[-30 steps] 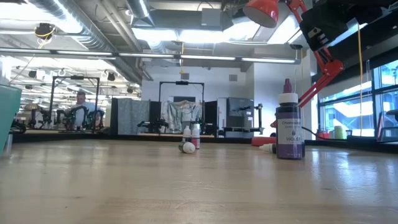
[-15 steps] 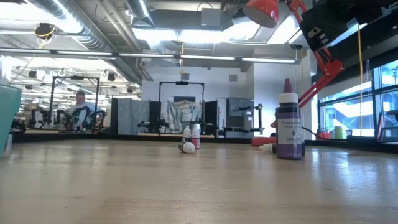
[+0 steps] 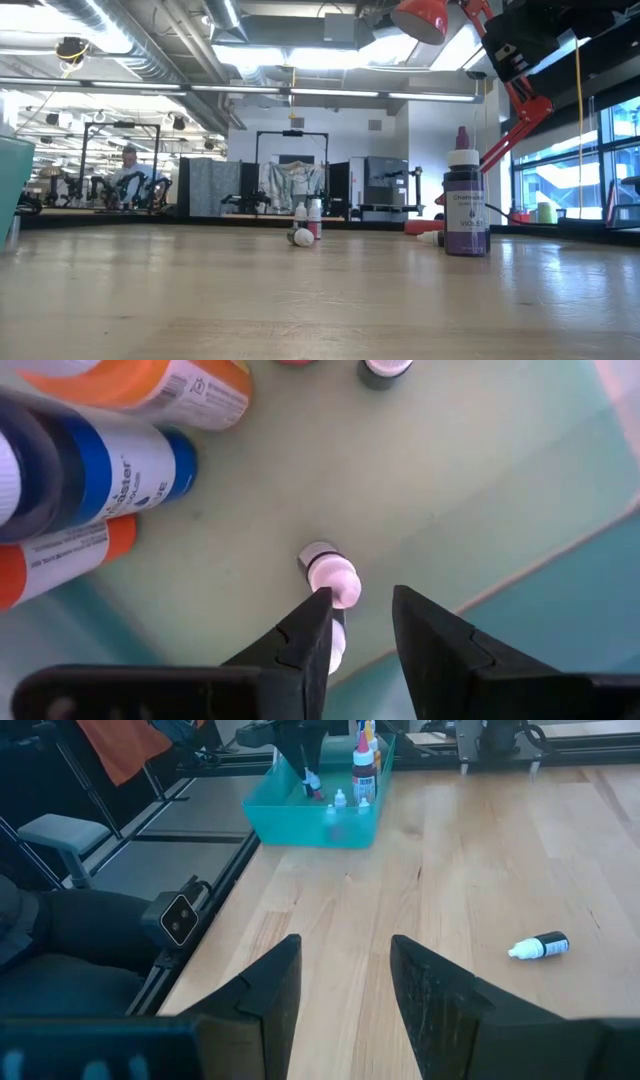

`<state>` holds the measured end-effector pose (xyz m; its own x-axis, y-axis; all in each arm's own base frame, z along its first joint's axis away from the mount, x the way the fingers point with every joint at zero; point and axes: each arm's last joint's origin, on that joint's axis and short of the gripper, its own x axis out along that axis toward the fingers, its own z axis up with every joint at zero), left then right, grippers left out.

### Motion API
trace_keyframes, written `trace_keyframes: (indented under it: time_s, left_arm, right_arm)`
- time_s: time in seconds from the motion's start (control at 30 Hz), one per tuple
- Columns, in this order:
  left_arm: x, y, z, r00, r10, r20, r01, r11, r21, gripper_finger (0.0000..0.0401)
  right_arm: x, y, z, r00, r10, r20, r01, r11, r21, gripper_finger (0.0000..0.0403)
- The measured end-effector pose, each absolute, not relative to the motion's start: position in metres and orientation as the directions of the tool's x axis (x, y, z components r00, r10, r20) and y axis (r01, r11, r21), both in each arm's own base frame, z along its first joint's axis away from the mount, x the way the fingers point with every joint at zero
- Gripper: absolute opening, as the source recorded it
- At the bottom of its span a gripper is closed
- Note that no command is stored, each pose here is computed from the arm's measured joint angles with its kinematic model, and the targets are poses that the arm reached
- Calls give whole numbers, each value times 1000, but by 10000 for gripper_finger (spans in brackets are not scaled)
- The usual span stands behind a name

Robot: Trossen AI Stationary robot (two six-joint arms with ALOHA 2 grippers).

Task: Pick & Place food coloring
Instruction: Put the black food coloring into the blue bin

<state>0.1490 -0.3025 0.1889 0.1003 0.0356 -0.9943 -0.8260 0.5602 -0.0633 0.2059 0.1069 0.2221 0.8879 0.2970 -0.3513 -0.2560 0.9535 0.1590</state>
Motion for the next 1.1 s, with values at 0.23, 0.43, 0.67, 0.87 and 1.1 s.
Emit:
trace_keyframes:
  time_s: [0.23,0.43,0.67,0.87,1.1]
  left_arm:
    - [147,-303,189,33,3,-999,-829,558,-26,105]
    - [147,-303,191,36,-5,-999,-829,559,-32,106]
    - [144,-296,211,79,-38,-996,-831,550,-87,103]
    - [148,-275,234,245,49,-968,-798,578,-173,106]
    - [178,-234,270,457,123,-881,-665,705,-247,103]
  right_arm:
    - [206,107,222,888,297,-351,-257,954,158,157]
    - [206,107,222,888,297,-351,-257,954,158,157]
    - [206,107,222,888,297,-351,-257,954,157,157]
    - [206,107,222,888,297,-351,-258,954,156,157]
    - [206,107,222,889,297,-349,-260,954,149,157]
